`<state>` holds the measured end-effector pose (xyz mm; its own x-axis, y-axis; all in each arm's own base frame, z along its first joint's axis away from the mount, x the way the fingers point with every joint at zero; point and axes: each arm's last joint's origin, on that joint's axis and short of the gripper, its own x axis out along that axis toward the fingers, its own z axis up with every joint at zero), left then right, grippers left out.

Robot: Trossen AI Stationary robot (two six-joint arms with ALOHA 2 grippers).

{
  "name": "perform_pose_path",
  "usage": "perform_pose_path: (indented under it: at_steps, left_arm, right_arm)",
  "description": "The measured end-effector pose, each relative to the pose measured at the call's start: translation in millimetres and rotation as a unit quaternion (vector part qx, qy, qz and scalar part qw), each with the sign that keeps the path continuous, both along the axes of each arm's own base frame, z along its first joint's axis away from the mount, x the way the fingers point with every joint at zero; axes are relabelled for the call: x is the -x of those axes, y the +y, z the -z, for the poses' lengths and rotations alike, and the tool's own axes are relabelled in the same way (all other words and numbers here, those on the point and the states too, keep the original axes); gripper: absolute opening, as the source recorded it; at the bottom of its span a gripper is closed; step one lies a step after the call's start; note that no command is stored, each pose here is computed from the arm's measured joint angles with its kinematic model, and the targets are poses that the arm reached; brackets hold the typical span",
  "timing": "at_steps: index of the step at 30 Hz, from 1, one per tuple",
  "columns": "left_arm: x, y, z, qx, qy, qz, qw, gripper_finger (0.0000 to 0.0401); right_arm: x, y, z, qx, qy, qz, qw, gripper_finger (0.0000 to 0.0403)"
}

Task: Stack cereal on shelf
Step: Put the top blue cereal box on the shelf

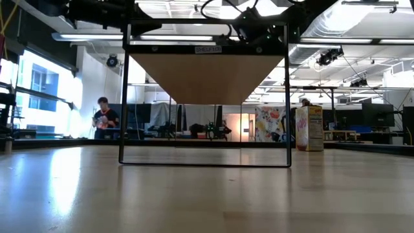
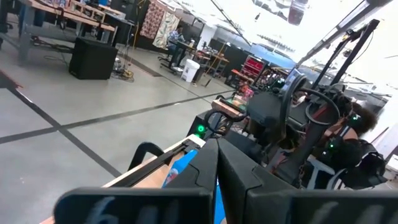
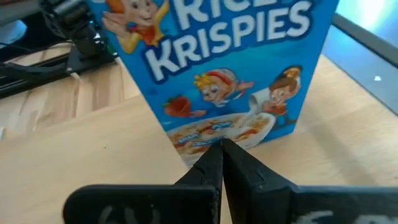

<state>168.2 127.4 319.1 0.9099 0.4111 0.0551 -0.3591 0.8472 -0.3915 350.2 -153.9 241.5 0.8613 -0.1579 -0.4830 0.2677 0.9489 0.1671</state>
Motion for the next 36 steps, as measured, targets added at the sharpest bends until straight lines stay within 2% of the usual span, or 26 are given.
perform_pose_path:
  at_steps: [6, 13, 21, 28, 36]
  left_arm:
    - [0.0, 0.0, -0.2, 0.0, -0.001, 0.0, 1.0, 0.0]
    - [0.0, 0.0, -0.6, -0.001, -0.003, 0.0, 1.0, 0.0]
    - [0.1, 0.1, -0.9, -0.003, -0.004, 0.0, 1.0, 0.0]
    - [0.8, 0.6, -3.9, -0.013, -0.015, -0.002, 1.0, 0.0]
    - [7.5, -0.6, -8.3, -0.035, -0.015, -0.012, 0.999, 0.0]
  right_arm:
    - [-3.5, -2.2, -3.0, 0.013, -0.027, 0.002, 1.0, 0.0]
    - [-8.7, -4.6, 11.6, -0.012, -0.015, 0.013, 1.0, 0.0]
    - [-10.3, -5.9, 9.4, 0.002, -0.028, 0.022, 0.999, 0.0]
    - [-10.6, -7.2, 7.9, 0.011, -0.034, 0.031, 0.999, 0.0]
    - [-14.3, -8.1, 18.6, -0.004, -0.025, 0.031, 0.999, 0.0]
